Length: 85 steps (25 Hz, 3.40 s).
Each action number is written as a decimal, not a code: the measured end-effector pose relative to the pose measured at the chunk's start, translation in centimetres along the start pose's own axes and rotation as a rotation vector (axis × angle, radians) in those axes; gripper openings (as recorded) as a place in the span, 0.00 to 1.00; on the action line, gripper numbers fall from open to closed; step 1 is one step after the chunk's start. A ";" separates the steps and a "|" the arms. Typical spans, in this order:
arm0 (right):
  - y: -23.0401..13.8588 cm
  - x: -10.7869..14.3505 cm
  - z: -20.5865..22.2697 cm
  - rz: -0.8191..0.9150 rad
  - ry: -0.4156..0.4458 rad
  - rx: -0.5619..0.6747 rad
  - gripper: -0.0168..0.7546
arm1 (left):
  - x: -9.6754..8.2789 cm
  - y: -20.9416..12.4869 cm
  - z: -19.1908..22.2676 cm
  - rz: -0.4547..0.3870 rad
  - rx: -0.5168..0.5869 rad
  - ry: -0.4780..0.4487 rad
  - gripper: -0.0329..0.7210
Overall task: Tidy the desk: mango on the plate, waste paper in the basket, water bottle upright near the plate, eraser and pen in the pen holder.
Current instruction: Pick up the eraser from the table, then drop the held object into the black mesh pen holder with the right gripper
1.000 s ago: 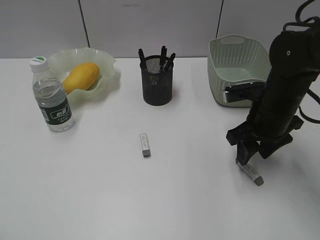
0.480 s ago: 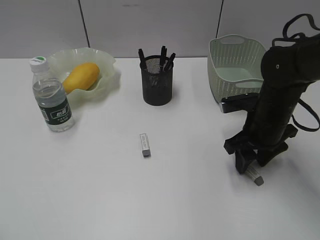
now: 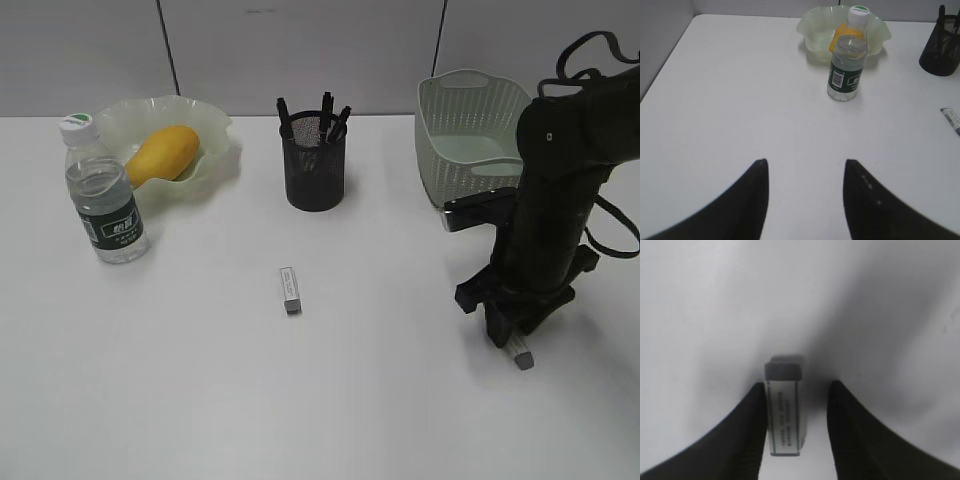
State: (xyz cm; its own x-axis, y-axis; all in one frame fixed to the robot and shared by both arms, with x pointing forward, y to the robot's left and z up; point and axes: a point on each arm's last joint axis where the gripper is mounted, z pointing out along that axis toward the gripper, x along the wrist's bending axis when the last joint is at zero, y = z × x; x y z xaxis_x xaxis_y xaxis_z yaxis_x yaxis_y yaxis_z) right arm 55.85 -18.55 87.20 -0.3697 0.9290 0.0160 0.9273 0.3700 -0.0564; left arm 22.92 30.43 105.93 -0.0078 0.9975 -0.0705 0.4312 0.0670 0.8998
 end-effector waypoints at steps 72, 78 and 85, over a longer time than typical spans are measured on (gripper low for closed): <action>16.5 8.2 -7.8 0.011 0.094 -1.223 0.24 | 0.0 0.0 0.0 0.001 0.000 0.003 0.54; 16.2 9.7 -7.6 -0.021 0.114 -1.199 0.27 | 0.0 0.0 0.0 0.002 0.000 0.004 0.54; 16.2 9.9 -7.5 -0.047 0.105 -1.191 0.34 | 0.1 0.0 0.0 0.004 -0.001 0.007 0.54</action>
State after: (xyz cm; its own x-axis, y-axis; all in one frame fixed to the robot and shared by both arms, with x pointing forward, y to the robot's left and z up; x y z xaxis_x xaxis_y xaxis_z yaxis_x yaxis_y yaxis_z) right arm 67.62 -3.33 93.92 -0.4498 0.8897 0.0781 0.4044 0.1249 0.9060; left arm 22.92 30.49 105.93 -0.0126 0.9979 -0.0639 0.4305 0.0631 0.9004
